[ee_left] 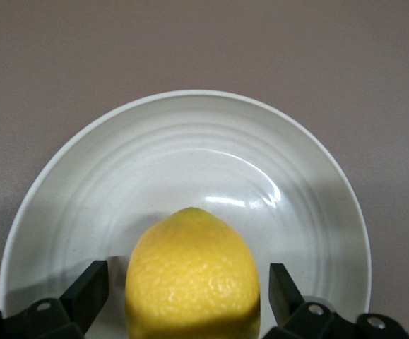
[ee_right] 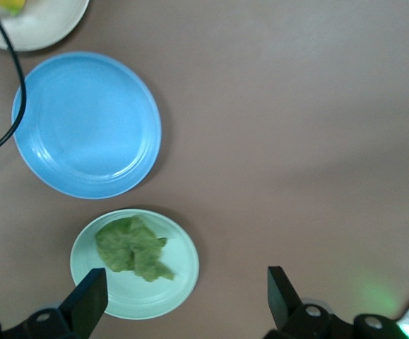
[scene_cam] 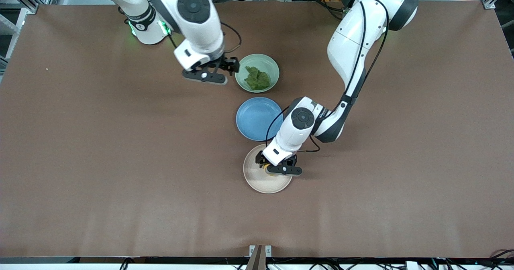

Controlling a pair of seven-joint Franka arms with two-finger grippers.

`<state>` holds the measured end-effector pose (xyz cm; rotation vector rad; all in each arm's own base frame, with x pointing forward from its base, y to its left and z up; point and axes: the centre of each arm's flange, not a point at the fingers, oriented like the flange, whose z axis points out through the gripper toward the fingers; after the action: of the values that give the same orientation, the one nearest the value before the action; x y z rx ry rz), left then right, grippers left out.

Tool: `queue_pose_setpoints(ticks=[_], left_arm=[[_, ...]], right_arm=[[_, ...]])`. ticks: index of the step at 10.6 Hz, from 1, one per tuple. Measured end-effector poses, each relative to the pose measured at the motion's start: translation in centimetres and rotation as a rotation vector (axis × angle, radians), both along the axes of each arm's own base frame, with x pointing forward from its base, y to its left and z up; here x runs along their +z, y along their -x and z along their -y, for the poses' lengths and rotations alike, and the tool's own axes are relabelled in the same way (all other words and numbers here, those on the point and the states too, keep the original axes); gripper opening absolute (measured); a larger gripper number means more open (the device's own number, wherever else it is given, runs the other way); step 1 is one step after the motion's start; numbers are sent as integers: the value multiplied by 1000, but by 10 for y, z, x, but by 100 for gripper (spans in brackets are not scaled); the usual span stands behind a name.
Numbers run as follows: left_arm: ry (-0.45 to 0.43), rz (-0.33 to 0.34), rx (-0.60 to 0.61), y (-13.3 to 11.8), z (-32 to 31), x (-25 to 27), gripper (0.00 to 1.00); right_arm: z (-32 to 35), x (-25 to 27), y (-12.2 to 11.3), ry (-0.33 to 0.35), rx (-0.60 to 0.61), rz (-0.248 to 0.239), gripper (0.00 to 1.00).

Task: Pick lemon and lettuce from plates
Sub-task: 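Grasp the lemon with the left gripper while the right gripper reaches the lettuce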

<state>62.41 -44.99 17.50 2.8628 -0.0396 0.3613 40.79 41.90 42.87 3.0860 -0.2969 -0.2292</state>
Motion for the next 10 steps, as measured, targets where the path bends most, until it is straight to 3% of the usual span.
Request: queue_pose_setpoints(ticks=[3, 4, 5, 6, 7, 10], left_arm=[[5, 6, 2, 1, 2, -3, 100], [5, 9, 6, -1, 0, -2, 89], [5, 11, 8, -3, -1, -1, 74], [6, 11, 9, -3, -1, -1, 72], [5, 12, 11, -4, -2, -1, 65], [5, 9, 19, -5, -4, -1, 62]], right_arm=[[-50, -70, 54, 58, -62, -28, 100], [-63, -89, 65, 68, -94, -29, 100], [-73, -107, 72, 73, -129, -27, 100], [-80, -125, 77, 79, -157, -27, 100], [-84, -141, 80, 87, -175, -31, 100], [-90, -166, 83, 91, -205, -32, 100]])
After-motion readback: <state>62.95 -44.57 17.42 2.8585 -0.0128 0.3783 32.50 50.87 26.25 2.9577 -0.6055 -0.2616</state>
